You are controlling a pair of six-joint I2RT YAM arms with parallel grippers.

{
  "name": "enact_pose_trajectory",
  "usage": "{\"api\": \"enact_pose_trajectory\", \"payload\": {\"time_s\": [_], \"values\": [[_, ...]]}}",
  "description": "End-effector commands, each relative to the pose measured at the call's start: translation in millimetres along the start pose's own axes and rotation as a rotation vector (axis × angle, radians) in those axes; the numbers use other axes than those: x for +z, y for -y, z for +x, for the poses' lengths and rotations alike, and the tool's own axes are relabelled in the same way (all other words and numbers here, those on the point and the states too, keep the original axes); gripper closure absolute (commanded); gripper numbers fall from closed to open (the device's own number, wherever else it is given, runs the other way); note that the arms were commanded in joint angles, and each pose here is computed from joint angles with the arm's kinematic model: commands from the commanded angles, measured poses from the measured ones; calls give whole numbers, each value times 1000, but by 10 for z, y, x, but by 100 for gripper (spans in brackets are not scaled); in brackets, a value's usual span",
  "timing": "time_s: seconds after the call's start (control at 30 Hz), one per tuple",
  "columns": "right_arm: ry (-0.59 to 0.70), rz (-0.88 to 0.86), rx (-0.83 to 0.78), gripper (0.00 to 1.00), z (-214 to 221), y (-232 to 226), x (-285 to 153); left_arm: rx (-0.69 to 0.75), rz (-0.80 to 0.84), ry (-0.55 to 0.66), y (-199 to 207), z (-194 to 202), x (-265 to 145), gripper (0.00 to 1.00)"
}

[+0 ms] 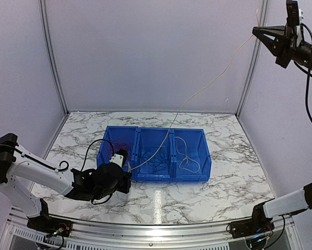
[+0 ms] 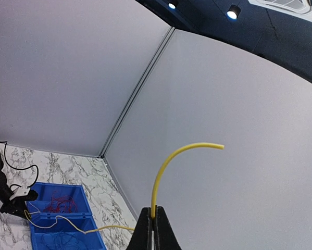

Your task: Untangle the cables

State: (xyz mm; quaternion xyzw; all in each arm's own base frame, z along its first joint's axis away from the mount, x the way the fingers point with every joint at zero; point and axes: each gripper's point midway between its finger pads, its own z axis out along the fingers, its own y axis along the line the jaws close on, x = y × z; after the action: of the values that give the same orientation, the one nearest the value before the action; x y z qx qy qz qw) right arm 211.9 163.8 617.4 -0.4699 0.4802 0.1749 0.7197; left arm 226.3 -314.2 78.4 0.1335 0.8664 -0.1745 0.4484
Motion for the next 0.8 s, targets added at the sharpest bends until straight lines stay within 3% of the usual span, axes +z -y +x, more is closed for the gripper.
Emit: {"api": "enact_pose_trajectory", "payload": {"time_s": [0.0, 0.2, 0.37, 0.6, 0.7, 0.77], "values": [[-27, 62, -24, 100, 6, 88, -40, 2, 64, -30, -28, 57, -179, 92], [-87, 179, -25, 100, 179, 311, -26, 1, 196, -12, -62, 64, -546, 93], [-148, 332, -32, 100, 347, 597, -53, 19, 297, -63, -133, 331, -751, 91], [-304, 747, -40, 100, 857, 1273, -300, -25, 405, 20, -218, 325, -1029, 85], [-342, 783, -47, 100, 1049, 1335, -292, -32, 435, 115, -249, 173, -1158, 96], [-375, 811, -37, 100, 1174, 1364, -314, -41, 431, 170, -297, 78, -1218, 99]]}}
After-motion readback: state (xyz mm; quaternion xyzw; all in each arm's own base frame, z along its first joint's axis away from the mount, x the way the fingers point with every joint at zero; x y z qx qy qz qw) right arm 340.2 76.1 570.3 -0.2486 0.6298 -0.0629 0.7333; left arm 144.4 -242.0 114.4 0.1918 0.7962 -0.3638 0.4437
